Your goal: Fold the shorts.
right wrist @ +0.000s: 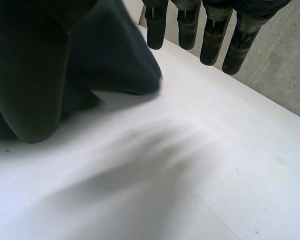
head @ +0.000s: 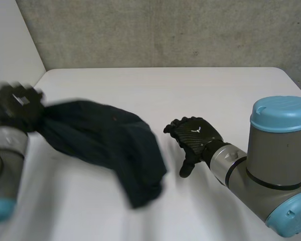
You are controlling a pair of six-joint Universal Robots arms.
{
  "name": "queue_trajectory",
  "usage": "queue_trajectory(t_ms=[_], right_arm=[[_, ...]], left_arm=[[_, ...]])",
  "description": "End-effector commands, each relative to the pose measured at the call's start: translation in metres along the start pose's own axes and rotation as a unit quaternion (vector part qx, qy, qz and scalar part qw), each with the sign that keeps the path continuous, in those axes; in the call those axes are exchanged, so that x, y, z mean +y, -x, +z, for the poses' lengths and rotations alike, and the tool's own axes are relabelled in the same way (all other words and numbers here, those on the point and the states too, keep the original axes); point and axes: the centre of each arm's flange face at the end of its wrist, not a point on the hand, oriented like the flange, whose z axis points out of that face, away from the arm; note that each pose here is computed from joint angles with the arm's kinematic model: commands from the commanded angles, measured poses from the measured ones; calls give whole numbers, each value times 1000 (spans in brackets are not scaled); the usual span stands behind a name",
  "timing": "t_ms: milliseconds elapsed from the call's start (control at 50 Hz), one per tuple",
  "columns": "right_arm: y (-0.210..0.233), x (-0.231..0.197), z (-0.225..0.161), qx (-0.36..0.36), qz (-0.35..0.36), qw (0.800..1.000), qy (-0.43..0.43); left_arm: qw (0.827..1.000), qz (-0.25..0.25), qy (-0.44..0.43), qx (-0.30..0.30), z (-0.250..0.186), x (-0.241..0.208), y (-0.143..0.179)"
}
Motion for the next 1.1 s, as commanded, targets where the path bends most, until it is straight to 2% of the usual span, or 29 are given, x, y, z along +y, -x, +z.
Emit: queue_trajectory(t_ms=[20,100,140,180,200,240,280,360,420,480,520,580,640,680,720,800,900,980,1060,1100], right_arm=[[0,0,0,2,0,1000,0],[-1,0,0,3,1,1000,0],[-2,0,1,5,1,1000,-1],[-2,0,1,7,1,1000,-2],[-4,-1,1,11,0,1000,-5],[-10,-1,2,24,3,1000,-6],[-23,-2,3,56,9,998,-7],[-46,-8,3,116,27,993,-19],[-65,-11,3,157,42,986,-30],[-88,-14,2,200,50,978,-38],[-99,-15,1,212,53,975,-40],[-104,-17,1,213,52,975,-43],[-102,-19,2,201,44,978,-43],[-97,-20,2,176,30,983,-39],[-92,-19,2,151,14,988,-32],[-74,-13,-1,70,-50,996,-4],[-47,3,-13,-38,-134,989,42],[-41,15,-16,-65,-173,981,64],[-41,32,-3,-72,-193,976,72],[-42,36,1,-71,-196,976,71]], left_arm=[[990,-2,-123,-71,35,-63,26],[979,-55,-189,-58,29,-104,17],[973,-87,-213,-32,25,-120,-1],[968,-108,-227,-1,18,-131,-20],[962,-125,-241,35,9,-141,-45],[956,-136,-247,79,-4,-148,-74],[946,-140,-256,143,-27,-154,-118],[932,-128,-248,230,-62,-141,-177],[925,-116,-239,272,-81,-129,-201],[908,-105,-249,319,-104,-124,-218],[901,-101,-259,333,-113,-127,-219],[904,-104,-258,324,-108,-131,-208],[926,-100,-225,287,-83,-123,-179],[942,-94,-184,263,-68,-110,-155],[949,-95,-162,252,-65,-105,-139],[954,-98,-101,266,-82,-88,-118],[956,-115,14,270,-108,-53,-95],[949,-121,84,280,-126,-36,-89],[920,-147,188,311,-156,-14,-86],[913,-155,203,317,-163,-12,-86]])
